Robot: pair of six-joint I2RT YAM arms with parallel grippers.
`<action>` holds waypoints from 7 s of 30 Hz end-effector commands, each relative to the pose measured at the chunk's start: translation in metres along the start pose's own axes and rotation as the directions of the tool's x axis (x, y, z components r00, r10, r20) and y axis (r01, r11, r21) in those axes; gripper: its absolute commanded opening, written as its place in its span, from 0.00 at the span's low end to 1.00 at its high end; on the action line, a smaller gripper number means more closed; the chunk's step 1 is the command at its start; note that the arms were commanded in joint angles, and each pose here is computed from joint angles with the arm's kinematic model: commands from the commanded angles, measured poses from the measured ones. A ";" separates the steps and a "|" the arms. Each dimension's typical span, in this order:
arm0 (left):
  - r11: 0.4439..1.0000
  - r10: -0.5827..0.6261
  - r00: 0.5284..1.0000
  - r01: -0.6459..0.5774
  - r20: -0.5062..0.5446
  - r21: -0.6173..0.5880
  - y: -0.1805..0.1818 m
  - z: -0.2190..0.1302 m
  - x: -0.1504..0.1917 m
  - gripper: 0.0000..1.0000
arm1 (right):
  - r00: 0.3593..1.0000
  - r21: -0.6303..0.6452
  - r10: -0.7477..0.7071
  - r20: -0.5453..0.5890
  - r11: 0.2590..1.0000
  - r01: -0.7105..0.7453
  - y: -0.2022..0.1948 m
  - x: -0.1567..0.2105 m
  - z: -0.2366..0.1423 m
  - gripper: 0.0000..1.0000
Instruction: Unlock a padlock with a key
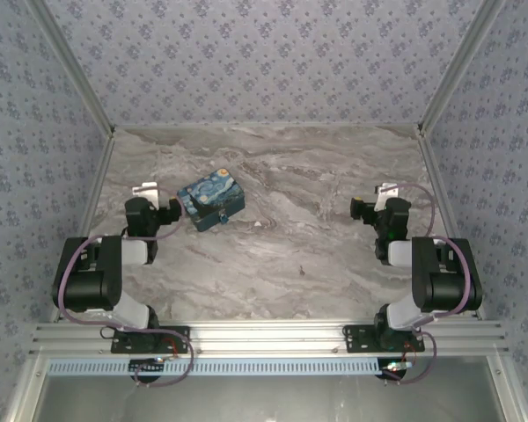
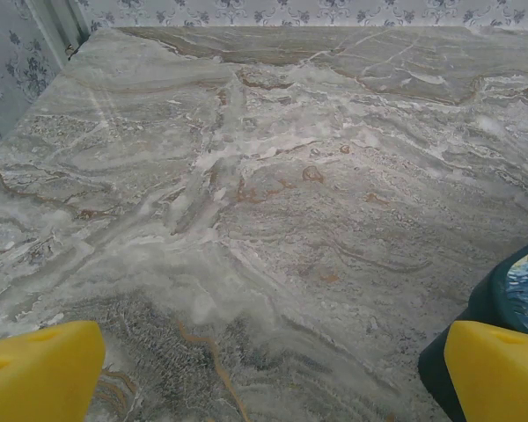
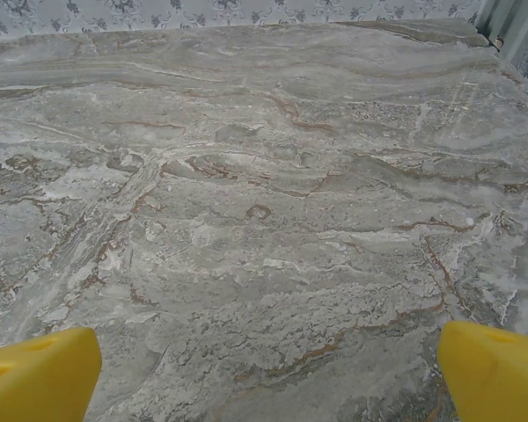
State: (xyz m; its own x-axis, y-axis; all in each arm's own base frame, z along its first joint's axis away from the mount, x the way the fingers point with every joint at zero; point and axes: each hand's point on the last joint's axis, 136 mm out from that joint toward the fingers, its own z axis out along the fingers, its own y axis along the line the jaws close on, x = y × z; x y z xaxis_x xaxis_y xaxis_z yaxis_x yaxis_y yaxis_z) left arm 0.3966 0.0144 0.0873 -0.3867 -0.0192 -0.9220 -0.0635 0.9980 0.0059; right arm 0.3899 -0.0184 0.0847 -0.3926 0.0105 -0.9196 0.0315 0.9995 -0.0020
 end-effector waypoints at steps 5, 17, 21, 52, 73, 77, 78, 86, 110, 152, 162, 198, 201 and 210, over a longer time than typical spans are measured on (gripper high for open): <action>1.000 -0.008 1.000 0.008 0.004 0.000 -0.001 0.001 -0.002 0.99 | 1.000 -0.001 -0.001 -0.003 1.000 0.001 0.000 0.001 0.002 1.00; 1.000 -0.017 1.000 0.017 0.003 0.006 0.000 0.001 -0.002 0.99 | 1.000 0.002 -0.004 -0.003 1.000 0.004 0.001 0.000 0.002 1.00; 0.999 -0.036 0.999 0.037 0.011 -0.038 0.008 -0.001 -0.004 0.99 | 1.000 0.002 -0.004 -0.005 1.000 0.004 0.001 0.001 0.002 1.00; 0.718 -0.369 0.829 0.541 -0.421 0.438 -0.169 -0.145 -0.027 0.96 | 0.779 -0.173 0.184 -0.600 0.921 -0.350 0.154 0.041 -0.151 0.79; 0.682 -0.270 0.827 0.526 -0.494 0.508 -0.226 -0.151 -0.012 0.97 | 0.637 -0.331 -0.218 -0.739 0.942 -0.061 0.223 0.114 -0.165 0.43; 0.690 -0.271 0.828 0.523 -0.491 0.501 -0.224 -0.152 -0.012 0.97 | 0.614 -0.325 -0.238 -0.753 0.945 -0.032 0.223 0.120 -0.163 0.42; 0.693 -0.273 0.829 0.521 -0.488 0.498 -0.223 -0.152 -0.012 0.97 | 0.610 -0.319 -0.239 -0.755 0.947 -0.024 0.221 0.121 -0.163 0.42; 0.709 -0.268 0.838 0.506 -0.475 0.492 -0.221 -0.151 -0.016 0.98 | 0.580 -0.321 -0.253 -0.775 0.947 -0.016 0.217 0.129 -0.168 0.39; 0.738 -0.259 0.841 0.490 -0.475 0.464 -0.215 -0.149 -0.012 0.99 | 0.517 -0.336 -0.310 -0.798 0.941 0.046 0.219 0.145 -0.169 0.20; 0.419 -0.210 0.784 0.612 -0.584 0.671 -0.284 -0.224 -0.103 0.53 | 0.866 -0.555 -0.402 0.297 0.665 0.499 0.252 -0.047 -0.202 0.00; 0.413 -0.159 0.764 0.626 -0.625 0.661 -0.319 -0.225 -0.096 0.47 | 0.854 -0.555 -0.422 0.304 0.650 0.518 0.254 -0.043 -0.206 0.00; 0.273 -0.560 0.116 0.961 -0.821 -0.050 -0.310 -0.165 -0.023 0.53 | 0.958 -0.607 0.136 -0.254 0.749 -0.267 0.233 -0.059 -0.162 0.00; 0.309 -0.535 0.205 0.950 -0.820 0.037 -0.312 -0.164 -0.029 0.53 | 0.914 -0.520 0.209 -0.347 0.768 -0.373 0.225 -0.053 -0.153 0.00; 0.412 -0.363 0.702 0.711 -0.613 0.570 -0.323 -0.176 -0.088 0.60 | 0.803 -0.417 0.367 -0.469 0.709 -0.568 0.219 -0.059 -0.147 0.00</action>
State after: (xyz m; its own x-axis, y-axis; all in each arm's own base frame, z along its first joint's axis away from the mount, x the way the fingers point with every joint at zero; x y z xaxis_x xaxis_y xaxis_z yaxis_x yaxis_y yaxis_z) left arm 0.2798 -0.3063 0.1809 -0.8598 -0.4941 -0.1288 -0.1068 0.4208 -0.9009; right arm 0.2818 0.2016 0.1802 -0.7194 0.3247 -0.6140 -0.1867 0.7611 0.6212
